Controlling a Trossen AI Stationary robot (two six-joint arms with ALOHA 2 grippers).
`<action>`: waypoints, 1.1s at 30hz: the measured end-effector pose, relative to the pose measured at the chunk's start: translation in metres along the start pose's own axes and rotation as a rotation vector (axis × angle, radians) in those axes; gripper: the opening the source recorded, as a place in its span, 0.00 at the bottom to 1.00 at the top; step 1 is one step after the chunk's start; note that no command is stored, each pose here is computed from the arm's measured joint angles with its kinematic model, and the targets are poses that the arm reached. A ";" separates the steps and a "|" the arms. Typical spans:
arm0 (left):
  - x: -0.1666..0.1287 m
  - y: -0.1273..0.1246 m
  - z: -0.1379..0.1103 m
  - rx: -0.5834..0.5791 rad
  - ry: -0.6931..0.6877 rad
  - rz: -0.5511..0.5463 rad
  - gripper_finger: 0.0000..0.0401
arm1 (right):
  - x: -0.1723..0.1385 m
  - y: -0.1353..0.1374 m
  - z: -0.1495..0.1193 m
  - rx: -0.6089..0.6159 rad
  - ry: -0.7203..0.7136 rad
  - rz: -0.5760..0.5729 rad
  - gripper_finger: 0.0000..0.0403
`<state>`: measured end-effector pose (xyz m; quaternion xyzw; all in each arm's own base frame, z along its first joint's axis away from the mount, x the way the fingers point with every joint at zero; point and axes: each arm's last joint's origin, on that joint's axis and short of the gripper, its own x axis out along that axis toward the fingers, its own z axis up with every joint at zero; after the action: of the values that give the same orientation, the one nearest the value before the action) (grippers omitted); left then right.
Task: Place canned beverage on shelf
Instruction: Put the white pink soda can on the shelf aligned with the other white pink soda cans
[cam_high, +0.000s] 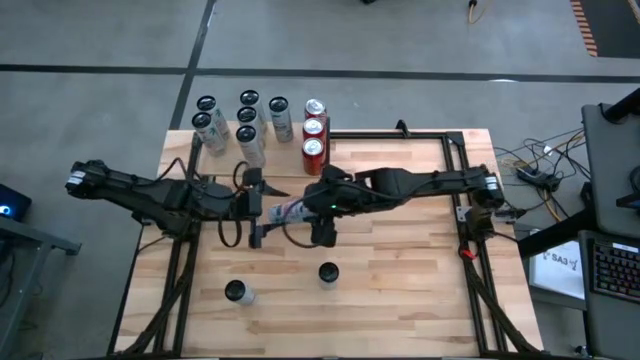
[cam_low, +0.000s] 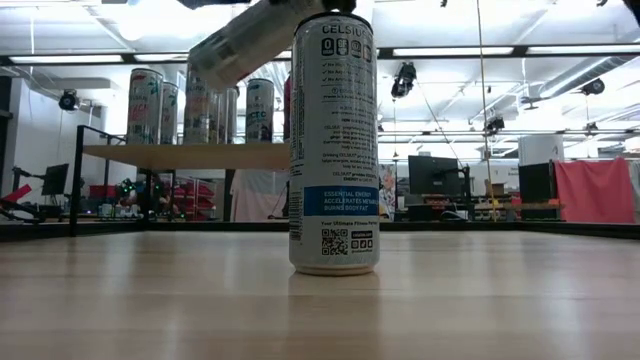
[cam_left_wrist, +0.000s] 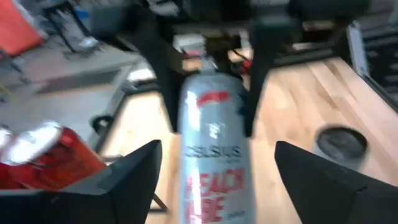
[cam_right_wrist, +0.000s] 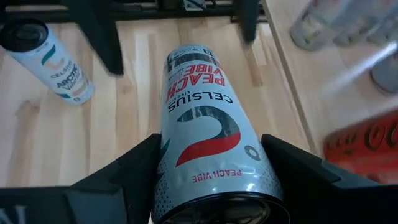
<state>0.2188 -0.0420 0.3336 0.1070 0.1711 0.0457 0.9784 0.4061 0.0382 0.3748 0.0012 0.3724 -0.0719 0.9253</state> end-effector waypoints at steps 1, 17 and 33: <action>0.000 -0.001 -0.002 -0.003 0.014 -0.020 0.75 | 0.002 0.001 0.003 -0.021 0.000 -0.001 0.60; -0.001 -0.004 -0.016 -0.009 0.161 -0.045 0.76 | 0.008 0.010 0.014 -0.273 -0.038 0.007 0.60; -0.002 -0.010 -0.020 -0.017 0.203 -0.060 0.76 | 0.021 0.023 0.011 -0.390 -0.098 -0.092 0.60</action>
<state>0.2100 -0.0482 0.3134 0.0883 0.2721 0.0282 0.9578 0.4311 0.0574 0.3671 -0.1983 0.3334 -0.0405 0.9208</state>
